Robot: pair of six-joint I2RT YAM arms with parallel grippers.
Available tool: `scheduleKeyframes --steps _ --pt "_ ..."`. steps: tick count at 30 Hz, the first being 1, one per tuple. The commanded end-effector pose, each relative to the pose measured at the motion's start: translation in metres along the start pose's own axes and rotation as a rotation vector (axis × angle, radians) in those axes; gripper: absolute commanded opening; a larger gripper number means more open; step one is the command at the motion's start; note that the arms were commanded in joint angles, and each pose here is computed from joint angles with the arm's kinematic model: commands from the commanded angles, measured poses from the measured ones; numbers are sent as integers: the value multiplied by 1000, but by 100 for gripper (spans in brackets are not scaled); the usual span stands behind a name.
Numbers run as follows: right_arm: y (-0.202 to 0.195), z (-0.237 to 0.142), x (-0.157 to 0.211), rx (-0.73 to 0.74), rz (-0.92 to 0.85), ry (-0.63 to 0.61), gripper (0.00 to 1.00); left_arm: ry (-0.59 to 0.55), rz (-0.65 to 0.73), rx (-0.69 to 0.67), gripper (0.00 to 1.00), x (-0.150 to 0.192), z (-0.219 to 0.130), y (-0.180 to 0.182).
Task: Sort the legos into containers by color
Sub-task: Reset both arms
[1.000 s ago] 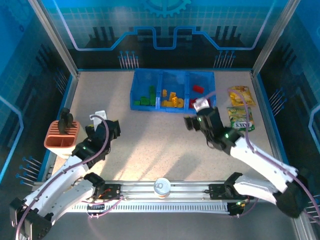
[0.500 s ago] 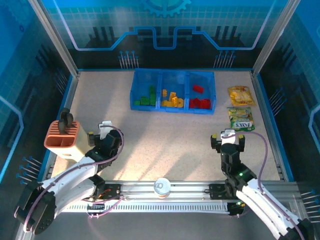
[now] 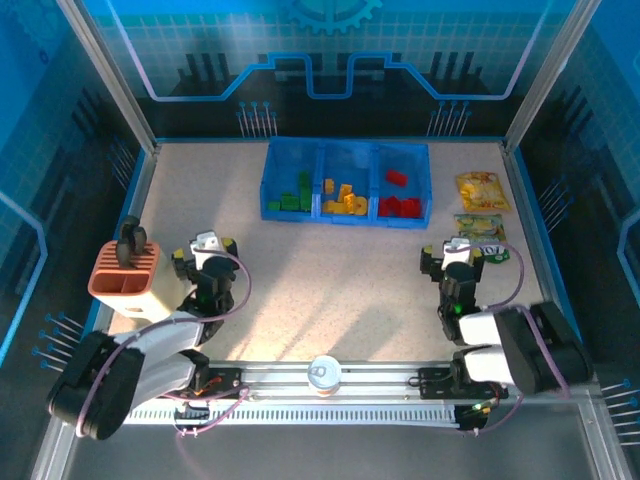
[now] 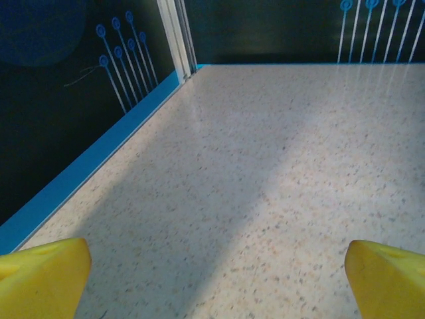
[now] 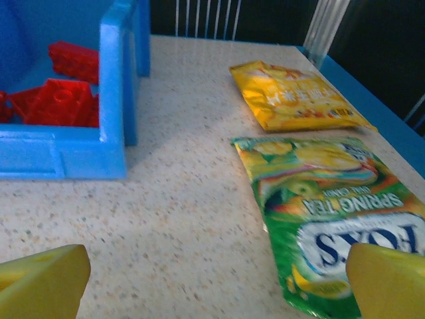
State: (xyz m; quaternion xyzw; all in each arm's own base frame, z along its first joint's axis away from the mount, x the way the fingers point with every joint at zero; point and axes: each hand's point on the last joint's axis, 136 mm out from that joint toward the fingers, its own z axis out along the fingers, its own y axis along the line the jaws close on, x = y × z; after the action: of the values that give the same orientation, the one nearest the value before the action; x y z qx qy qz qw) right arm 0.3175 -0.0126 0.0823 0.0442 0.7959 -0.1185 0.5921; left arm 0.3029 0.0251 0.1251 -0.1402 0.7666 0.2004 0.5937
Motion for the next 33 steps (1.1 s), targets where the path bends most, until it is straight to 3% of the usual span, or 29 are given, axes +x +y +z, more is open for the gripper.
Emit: scheduleKeyframes --steps 1,6,9,15,23,27,33 --pt "6 11 -58 -22 55 -226 100 -123 -73 54 99 -26 4 -11" --pt "26 8 -57 -96 -12 -228 100 -220 -119 72 99 -31 8 -15" --pt "32 7 -55 -124 -30 -228 100 -217 -75 102 99 -35 13 -27" --pt "63 7 -48 -235 -141 -222 100 -226 -113 164 99 -30 1 -25" --pt "60 16 -49 -215 -128 -212 100 -215 -86 173 99 -29 13 -28" --pt "60 17 -49 -213 -127 -214 100 -159 -83 211 99 -20 40 -36" --pt "60 16 -48 -214 -126 -211 100 -162 -68 291 99 -15 34 -46"
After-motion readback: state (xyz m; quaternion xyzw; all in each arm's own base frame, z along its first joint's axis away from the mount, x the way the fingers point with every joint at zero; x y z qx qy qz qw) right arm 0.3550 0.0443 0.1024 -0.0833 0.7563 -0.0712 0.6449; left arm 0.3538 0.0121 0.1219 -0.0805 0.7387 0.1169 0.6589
